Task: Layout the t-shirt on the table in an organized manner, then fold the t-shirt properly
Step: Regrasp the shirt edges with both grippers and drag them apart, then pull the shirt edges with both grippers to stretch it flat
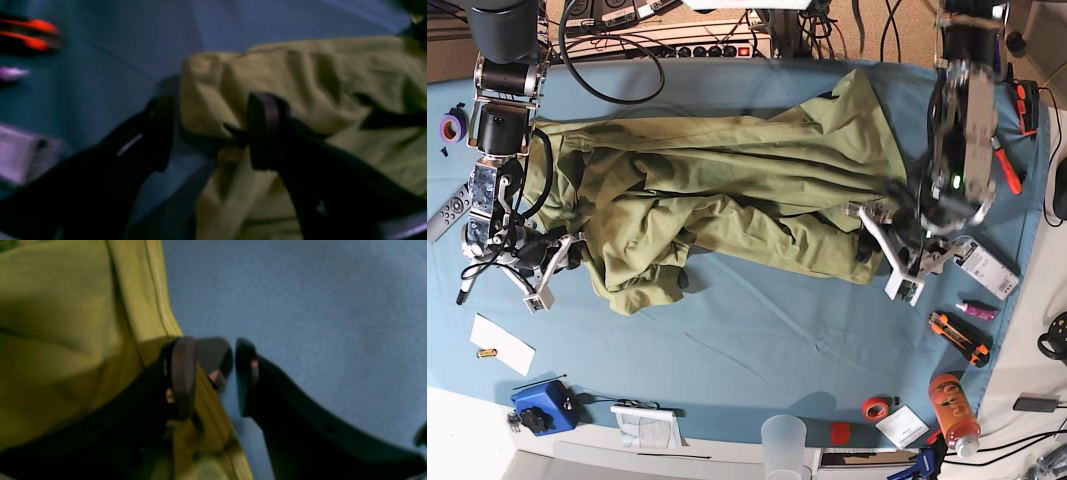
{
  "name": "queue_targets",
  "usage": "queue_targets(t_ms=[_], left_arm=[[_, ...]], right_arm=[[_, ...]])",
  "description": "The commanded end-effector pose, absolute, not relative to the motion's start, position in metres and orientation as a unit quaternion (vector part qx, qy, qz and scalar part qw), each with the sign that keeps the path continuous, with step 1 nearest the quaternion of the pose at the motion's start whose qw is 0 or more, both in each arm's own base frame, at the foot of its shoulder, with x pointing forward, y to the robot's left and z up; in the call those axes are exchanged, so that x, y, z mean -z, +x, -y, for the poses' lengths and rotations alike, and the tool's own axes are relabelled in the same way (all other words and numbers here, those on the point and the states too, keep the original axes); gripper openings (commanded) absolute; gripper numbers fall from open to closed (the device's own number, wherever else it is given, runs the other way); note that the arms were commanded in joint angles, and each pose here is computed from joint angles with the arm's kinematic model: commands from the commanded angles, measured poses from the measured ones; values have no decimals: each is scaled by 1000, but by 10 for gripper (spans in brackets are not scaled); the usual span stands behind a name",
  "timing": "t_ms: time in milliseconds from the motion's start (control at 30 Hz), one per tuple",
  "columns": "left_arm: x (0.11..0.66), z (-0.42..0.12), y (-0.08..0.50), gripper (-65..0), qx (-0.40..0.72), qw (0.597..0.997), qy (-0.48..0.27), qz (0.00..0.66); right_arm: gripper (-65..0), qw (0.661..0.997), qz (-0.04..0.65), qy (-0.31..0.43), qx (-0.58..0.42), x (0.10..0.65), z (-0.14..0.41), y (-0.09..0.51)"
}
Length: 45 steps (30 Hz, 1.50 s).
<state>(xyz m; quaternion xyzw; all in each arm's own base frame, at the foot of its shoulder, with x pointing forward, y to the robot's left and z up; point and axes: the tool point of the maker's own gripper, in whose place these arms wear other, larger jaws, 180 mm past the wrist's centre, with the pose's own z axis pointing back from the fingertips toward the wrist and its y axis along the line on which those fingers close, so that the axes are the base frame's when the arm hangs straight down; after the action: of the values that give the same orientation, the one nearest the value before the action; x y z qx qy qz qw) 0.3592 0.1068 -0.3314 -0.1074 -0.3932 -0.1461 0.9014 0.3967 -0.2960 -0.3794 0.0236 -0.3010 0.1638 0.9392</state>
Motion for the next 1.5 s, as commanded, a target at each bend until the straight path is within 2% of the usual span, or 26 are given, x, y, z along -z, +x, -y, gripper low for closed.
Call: queue_targets(t_ms=[0, 267, 333, 400, 433, 500, 633, 867, 1033, 1333, 1400, 1467], left_arm=[[320, -104, 374, -302, 147, 892, -120, 410], [362, -95, 385, -303, 132, 919, -179, 327], [372, -95, 382, -333, 126, 925, -182, 309], [376, -96, 382, -425, 116, 927, -182, 306], [376, -98, 384, -498, 106, 928, -179, 310], [373, -106, 392, -650, 93, 929, -157, 323], [355, -118, 415, -650, 95, 922, -119, 357], [297, -119, 458, -650, 106, 896, -108, 418], [266, -132, 481, -650, 114, 878, -61, 461], [272, -152, 480, -650, 94, 890, -15, 446], [275, -150, 479, -650, 94, 890, -20, 445], [277, -150, 477, -650, 93, 892, -20, 443]], right_arm=[[-448, 928, 332, 21, -167, 358, 299, 411], [-449, 926, 335, 43, -170, 366, 275, 415], [-500, 923, 341, 48, -171, 366, 270, 417], [-609, 922, 348, 40, -167, 366, 270, 420], [-650, 921, 354, 31, -160, 365, 273, 423], [-650, 917, 374, -3, -138, 360, 286, 431], [-650, 898, 423, -59, -107, 344, 308, 446], [-650, 875, 469, -90, -76, 320, 323, 462], [-650, 862, 490, -109, -68, 297, 329, 476], [-650, 853, 502, -142, -8, 278, 365, 473], [-650, 859, 494, -133, 1, 280, 371, 468], [-650, 875, 474, -95, -33, 288, 358, 464]])
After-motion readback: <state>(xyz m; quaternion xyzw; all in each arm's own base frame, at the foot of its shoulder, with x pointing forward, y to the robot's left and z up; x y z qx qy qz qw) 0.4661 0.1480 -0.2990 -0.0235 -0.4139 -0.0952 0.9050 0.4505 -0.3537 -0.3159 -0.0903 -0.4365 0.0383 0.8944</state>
